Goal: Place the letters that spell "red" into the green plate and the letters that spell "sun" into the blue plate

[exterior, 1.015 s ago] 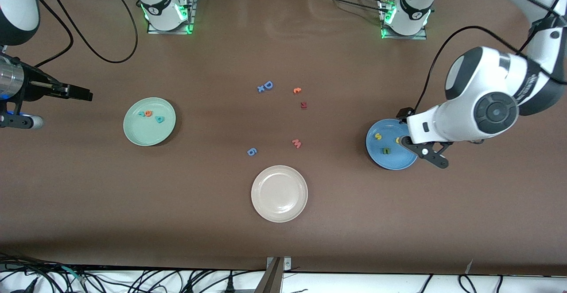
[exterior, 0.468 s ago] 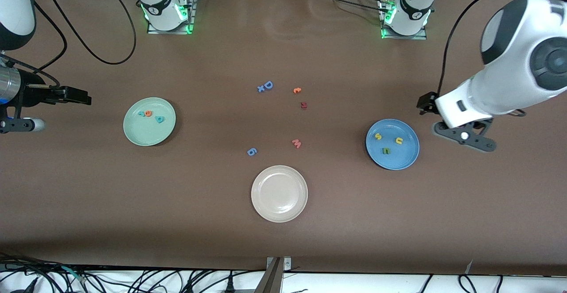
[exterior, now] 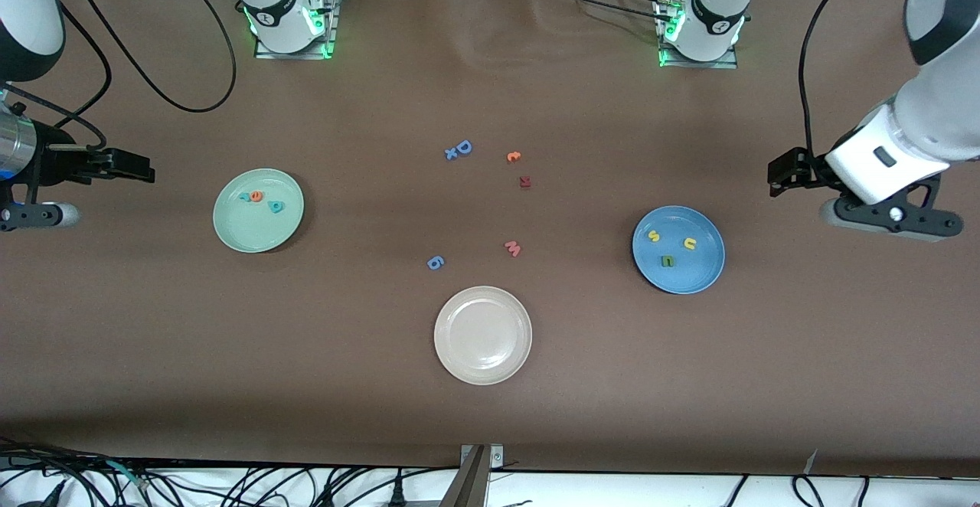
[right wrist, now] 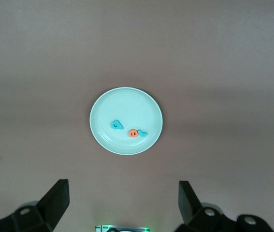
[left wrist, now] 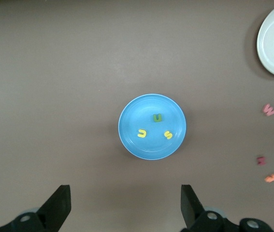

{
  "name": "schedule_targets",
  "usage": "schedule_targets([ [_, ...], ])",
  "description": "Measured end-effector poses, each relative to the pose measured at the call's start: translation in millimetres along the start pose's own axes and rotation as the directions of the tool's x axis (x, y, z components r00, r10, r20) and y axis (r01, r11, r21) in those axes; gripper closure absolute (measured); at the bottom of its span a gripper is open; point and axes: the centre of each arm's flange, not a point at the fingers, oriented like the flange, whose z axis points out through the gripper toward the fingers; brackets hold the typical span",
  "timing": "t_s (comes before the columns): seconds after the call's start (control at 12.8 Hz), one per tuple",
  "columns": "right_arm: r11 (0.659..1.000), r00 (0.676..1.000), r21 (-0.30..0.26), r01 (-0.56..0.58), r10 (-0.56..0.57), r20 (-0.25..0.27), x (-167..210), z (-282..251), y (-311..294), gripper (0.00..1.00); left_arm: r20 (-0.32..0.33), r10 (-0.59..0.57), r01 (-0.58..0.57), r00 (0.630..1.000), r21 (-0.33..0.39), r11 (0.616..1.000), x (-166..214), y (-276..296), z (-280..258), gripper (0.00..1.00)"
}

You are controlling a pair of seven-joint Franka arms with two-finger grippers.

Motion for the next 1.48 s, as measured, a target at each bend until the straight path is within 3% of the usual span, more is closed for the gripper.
schedule_targets([
  [0.62,1.0,1.0,0.001,-0.001,0.001,-0.002,-0.4,0.0,-2.8,0.0,-0.031,-0.003,0.004,1.0,0.018,1.0,-68.9,16.2,-22.7,0.0],
  [1.48,1.0,1.0,0.002,-0.005,0.005,-0.001,-0.5,0.3,-0.5,0.0,0.017,0.029,-0.029,0.999,0.02,0.999,-74.8,-6.5,1.8,0.0],
])
